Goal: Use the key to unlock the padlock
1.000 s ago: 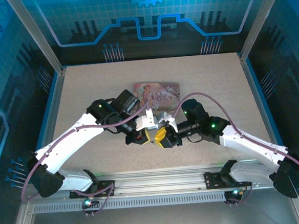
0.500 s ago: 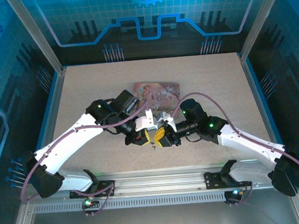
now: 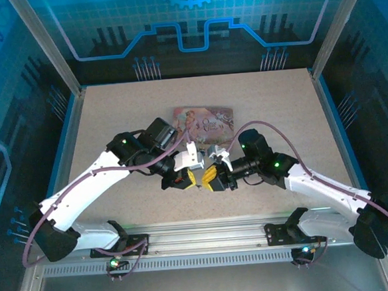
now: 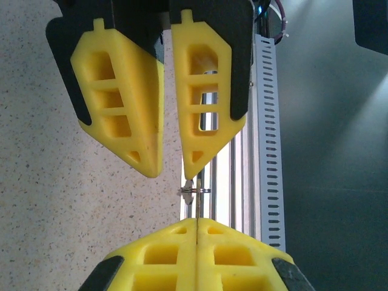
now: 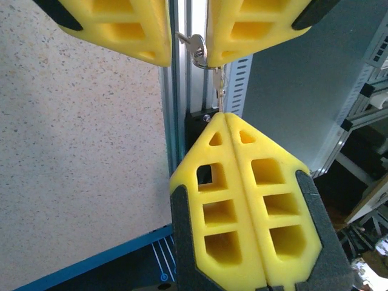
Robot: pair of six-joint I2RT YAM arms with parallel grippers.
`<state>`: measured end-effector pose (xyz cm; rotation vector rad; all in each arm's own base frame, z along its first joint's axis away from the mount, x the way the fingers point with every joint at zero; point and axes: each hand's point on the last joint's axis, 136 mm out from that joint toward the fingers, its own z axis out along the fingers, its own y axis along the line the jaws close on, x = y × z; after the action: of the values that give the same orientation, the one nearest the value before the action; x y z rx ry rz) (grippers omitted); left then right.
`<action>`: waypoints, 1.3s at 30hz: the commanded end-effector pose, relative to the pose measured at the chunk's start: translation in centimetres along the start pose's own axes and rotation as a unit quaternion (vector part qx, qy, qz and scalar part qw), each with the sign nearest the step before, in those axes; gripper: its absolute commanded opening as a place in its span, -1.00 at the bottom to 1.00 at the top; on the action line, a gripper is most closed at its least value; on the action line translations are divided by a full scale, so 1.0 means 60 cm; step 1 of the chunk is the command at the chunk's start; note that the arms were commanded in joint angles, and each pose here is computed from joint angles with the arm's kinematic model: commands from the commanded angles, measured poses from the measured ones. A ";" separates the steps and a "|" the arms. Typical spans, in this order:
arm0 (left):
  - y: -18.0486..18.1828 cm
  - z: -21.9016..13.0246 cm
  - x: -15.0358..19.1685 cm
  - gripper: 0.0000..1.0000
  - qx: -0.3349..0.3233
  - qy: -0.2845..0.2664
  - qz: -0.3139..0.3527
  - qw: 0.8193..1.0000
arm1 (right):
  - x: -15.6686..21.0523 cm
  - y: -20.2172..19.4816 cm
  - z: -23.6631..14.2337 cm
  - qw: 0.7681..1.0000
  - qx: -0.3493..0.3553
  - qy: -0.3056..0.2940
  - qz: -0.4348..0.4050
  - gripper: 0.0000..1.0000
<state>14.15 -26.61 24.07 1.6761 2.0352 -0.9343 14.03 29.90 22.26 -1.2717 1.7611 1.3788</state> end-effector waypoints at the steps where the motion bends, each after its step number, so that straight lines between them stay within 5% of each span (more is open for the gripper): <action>1: -0.013 -0.008 -0.008 -1.00 0.013 -0.019 0.013 1.000 | -0.006 0.013 -0.006 1.000 -0.019 -0.010 -0.003 -0.55; 26: -0.014 -0.007 -0.010 -1.00 0.023 -0.019 0.006 1.000 | -0.011 0.025 -0.003 0.999 -0.036 -0.013 -0.002 -0.39; 39: -0.014 -0.005 -0.011 -1.00 0.028 -0.020 0.003 0.999 | -0.020 0.022 0.010 0.999 -0.042 -0.012 -0.008 -0.67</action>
<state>13.97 -26.72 24.42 1.6689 2.0236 -0.9702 13.11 30.36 22.41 -1.2885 1.7430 1.4613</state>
